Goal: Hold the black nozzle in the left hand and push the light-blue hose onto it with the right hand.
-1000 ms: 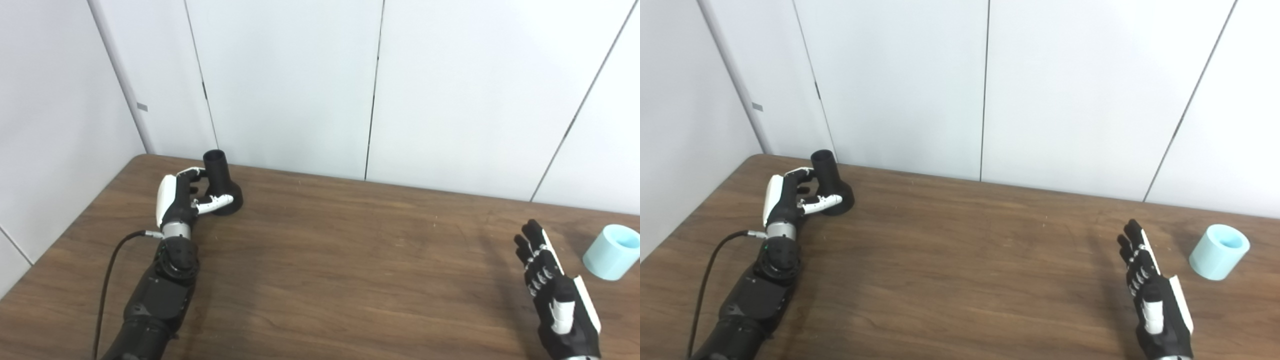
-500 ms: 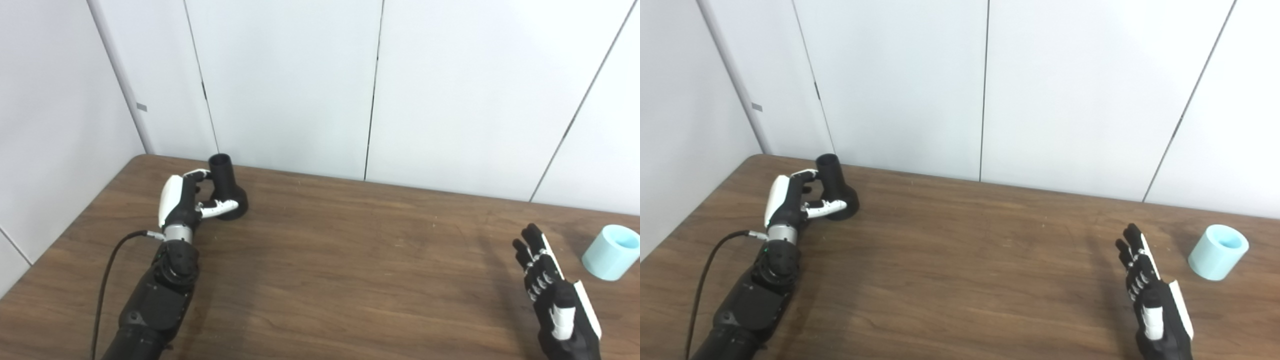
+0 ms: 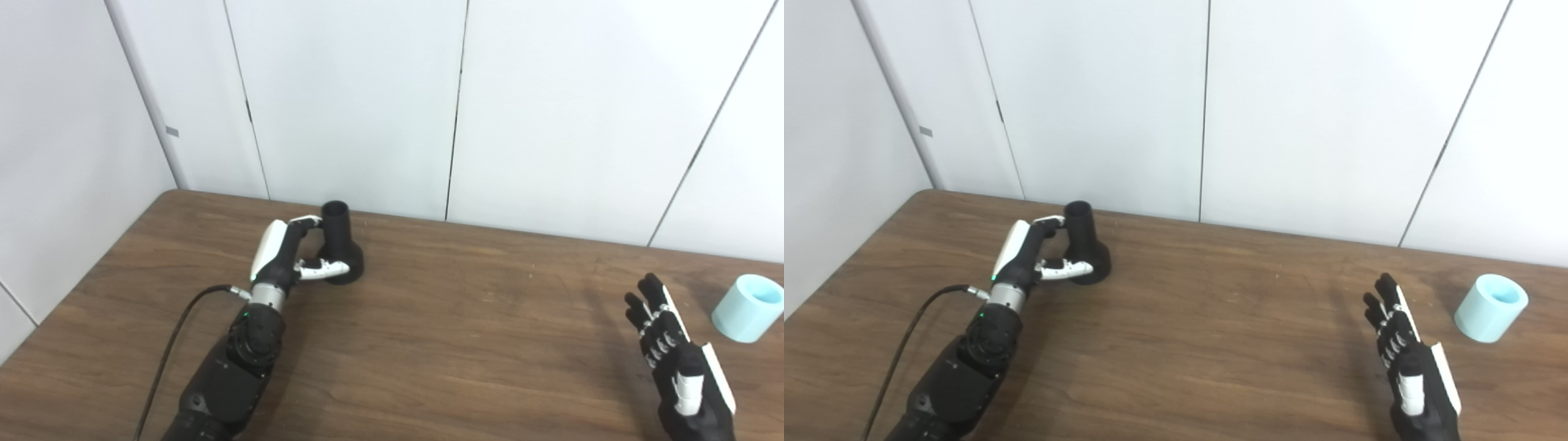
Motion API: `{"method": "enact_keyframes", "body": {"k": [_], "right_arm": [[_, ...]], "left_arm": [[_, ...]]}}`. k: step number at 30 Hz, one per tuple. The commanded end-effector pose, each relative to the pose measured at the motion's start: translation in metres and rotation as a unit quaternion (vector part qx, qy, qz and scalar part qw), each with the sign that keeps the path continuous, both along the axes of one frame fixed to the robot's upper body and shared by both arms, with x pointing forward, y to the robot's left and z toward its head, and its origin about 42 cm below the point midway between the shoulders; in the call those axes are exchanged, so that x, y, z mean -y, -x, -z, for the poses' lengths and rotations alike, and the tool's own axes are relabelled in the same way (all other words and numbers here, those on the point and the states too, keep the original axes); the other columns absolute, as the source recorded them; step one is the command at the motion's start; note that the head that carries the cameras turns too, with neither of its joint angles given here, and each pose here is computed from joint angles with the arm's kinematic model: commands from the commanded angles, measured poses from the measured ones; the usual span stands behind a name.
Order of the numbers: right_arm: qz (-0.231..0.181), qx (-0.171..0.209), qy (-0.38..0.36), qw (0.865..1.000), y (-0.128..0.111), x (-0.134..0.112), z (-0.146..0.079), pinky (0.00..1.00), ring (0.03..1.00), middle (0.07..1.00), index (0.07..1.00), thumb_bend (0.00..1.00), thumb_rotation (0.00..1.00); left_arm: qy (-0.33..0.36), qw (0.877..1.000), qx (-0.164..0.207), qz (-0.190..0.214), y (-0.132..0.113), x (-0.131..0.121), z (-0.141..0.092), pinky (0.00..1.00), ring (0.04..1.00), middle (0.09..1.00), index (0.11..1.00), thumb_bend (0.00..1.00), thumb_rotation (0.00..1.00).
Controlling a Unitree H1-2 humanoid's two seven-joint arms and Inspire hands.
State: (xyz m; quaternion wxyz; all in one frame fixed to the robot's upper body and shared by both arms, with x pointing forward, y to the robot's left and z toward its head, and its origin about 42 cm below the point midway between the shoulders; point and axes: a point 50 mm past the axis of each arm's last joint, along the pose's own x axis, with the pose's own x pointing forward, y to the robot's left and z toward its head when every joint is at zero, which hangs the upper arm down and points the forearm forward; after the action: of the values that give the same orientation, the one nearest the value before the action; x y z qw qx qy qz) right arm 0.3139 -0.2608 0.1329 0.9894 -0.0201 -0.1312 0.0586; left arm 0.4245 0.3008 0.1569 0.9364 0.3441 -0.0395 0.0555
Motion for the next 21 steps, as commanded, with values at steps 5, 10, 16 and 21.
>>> {"method": "enact_keyframes", "body": {"k": [5,10,16,21], "right_arm": [[-0.001,-0.020,-0.016,1.000,0.013,-0.003,0.013,0.98,0.956,1.000,1.000,0.78,1.00],[-0.002,-0.022,-0.018,1.000,0.015,-0.006,0.014,1.00,0.953,1.000,1.000,0.78,1.00],[-0.001,-0.022,-0.019,1.000,0.015,-0.009,0.013,1.00,0.952,1.000,1.000,0.78,1.00],[0.000,-0.023,-0.022,0.999,0.015,-0.014,0.010,1.00,0.950,1.000,1.000,0.78,1.00]], "left_arm": [[-0.013,0.998,-0.027,0.050,0.006,0.028,0.014,0.90,0.872,0.760,0.482,0.53,0.07],[-0.014,0.996,-0.033,0.085,0.012,0.046,0.019,0.91,0.873,0.761,0.482,0.53,0.07],[-0.012,0.991,-0.048,0.126,0.023,0.067,0.023,0.94,0.878,0.763,0.482,0.53,0.07],[-0.011,0.985,-0.067,0.161,0.038,0.079,0.025,0.97,0.890,0.764,0.482,0.53,0.07]]}}
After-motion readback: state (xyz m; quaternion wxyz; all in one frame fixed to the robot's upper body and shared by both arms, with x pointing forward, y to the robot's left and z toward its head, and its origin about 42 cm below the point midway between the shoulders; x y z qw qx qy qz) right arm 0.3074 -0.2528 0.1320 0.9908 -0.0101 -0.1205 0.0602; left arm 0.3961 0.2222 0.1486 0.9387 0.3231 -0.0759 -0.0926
